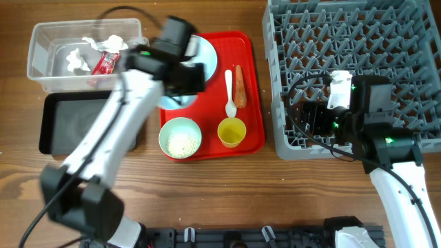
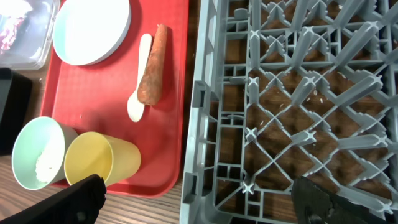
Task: Sort waste into correct bins and load items into the dishwasher rack
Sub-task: 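Tip light-blue bowl over black tray with left gripper, dumping scrap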
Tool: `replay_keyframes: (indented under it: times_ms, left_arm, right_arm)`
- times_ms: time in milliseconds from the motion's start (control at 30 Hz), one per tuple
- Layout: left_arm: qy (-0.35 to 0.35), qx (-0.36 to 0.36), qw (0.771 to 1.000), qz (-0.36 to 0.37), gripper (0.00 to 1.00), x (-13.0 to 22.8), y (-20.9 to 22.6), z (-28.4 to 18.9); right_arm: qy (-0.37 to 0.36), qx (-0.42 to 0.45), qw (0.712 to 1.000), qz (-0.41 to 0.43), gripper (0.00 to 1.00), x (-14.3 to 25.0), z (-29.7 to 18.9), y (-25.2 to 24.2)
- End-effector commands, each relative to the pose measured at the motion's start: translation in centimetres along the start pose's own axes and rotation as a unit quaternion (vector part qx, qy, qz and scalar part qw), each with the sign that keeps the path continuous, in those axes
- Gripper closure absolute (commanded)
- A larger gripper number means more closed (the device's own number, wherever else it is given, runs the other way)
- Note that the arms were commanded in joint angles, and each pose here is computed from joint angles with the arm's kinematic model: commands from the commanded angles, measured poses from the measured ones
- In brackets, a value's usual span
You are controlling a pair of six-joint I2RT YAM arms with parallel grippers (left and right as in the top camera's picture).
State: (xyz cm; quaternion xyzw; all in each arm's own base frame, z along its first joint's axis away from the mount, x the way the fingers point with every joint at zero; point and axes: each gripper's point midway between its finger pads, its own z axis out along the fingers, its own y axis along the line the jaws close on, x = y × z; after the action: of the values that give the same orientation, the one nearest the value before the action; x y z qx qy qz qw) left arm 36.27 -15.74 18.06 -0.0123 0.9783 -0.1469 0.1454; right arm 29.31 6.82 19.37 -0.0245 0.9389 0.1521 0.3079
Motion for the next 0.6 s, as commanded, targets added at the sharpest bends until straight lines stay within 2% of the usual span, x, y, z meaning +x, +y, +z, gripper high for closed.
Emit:
replay_keyframes:
  times_ms: [0,67,200,267,367,467,567]
  left_arm:
    - [0.001,-0.003,0.995,-0.1,0.96,0.1,5.5,-4.3]
    - [0.026,-0.013,0.989,-0.143,0.96,1.1,9.9,-5.0]
    - [0.017,0.07,0.98,-0.186,0.96,1.3,14.5,-4.8]
    - [-0.034,0.147,0.966,-0.212,0.96,0.3,17.2,-4.8]
    - [-0.104,0.211,0.941,-0.245,0.96,-0.8,20.5,-5.3]
    - [-0.136,0.248,0.918,-0.277,0.96,-0.7,23.3,-5.4]
    - [-0.166,0.316,0.889,-0.286,0.96,-0.7,25.6,-5.2]
  right_arm:
    - [-0.004,-0.006,1.0,0.005,0.02,-0.4,-0.1,0.3]
    - [-0.004,-0.006,1.0,0.004,0.02,-0.5,-0.1,0.3]
    - [-0.004,-0.006,1.0,0.005,0.02,-0.5,-0.1,0.3]
    - [-0.003,-0.006,1.0,0.005,0.02,-0.4,-0.1,0.3]
    - [-0.002,-0.005,1.0,0.006,0.02,-0.4,-0.1,0.3]
    - [-0.002,-0.006,1.0,0.006,0.02,-0.4,-0.1,0.3]
    - [-0.002,-0.005,1.0,0.006,0.02,-0.4,-0.1,0.3]
